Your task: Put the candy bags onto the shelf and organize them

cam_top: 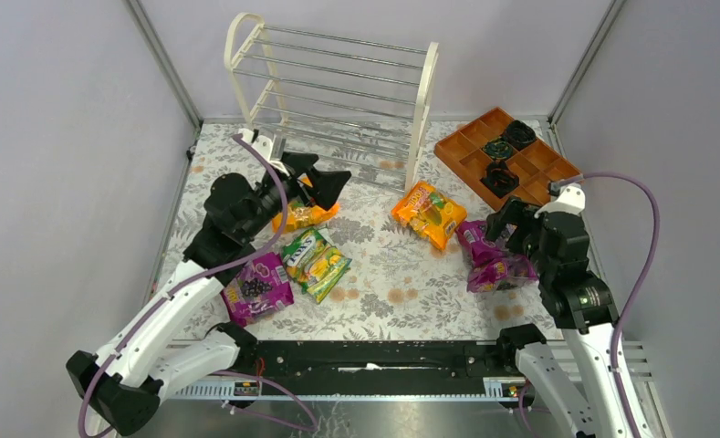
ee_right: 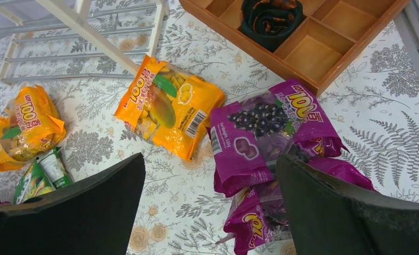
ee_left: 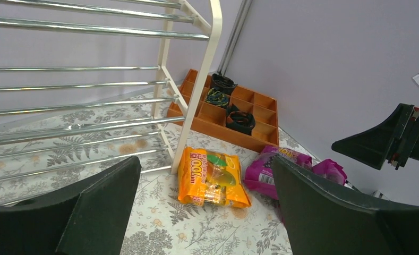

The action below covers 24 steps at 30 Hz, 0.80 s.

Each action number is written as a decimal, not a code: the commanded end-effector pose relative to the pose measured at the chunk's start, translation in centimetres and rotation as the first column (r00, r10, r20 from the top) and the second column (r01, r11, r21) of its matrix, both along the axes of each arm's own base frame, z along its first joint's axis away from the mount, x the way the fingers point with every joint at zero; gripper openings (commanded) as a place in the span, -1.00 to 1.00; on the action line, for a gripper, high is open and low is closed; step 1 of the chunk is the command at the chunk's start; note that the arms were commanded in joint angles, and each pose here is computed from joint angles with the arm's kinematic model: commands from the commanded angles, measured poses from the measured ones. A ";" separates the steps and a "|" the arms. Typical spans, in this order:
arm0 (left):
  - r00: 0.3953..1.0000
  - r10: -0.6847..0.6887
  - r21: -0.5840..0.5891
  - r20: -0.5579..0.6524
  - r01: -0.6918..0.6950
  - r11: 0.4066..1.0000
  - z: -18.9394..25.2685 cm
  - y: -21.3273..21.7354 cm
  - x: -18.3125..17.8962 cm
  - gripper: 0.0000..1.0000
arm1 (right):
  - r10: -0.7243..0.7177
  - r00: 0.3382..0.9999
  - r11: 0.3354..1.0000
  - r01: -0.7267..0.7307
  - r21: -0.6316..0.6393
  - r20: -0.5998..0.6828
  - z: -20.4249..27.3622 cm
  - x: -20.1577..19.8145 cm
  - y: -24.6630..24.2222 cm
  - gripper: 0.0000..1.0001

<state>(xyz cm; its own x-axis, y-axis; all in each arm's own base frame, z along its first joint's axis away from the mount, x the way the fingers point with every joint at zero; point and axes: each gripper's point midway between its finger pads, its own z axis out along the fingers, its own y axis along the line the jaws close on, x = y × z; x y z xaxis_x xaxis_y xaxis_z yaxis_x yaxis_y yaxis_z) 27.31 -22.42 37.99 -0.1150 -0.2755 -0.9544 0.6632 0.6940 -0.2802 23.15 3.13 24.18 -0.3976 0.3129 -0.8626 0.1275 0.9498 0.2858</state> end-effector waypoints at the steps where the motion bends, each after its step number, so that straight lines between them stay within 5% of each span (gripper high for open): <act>1: 0.998 -0.059 -0.046 0.029 0.061 0.997 1.5 -1.4 -0.4 0.97 | -0.038 0.999 0.999 0.037 -0.012 -0.011 -0.4 -0.2 -0.7 1.00; 18: 0.996 -0.086 -0.031 -0.027 0.085 0.996 -0.2 -2.7 0.0 0.97 | 0.315 0.925 0.943 -0.279 0.181 -0.212 -6.3 2.4 6.9 1.00; 24: 0.996 -0.088 -0.032 -0.032 0.087 0.996 -0.3 -2.8 -0.1 0.97 | 0.336 0.875 0.942 -0.311 0.126 -0.347 -9.7 5.4 8.1 1.00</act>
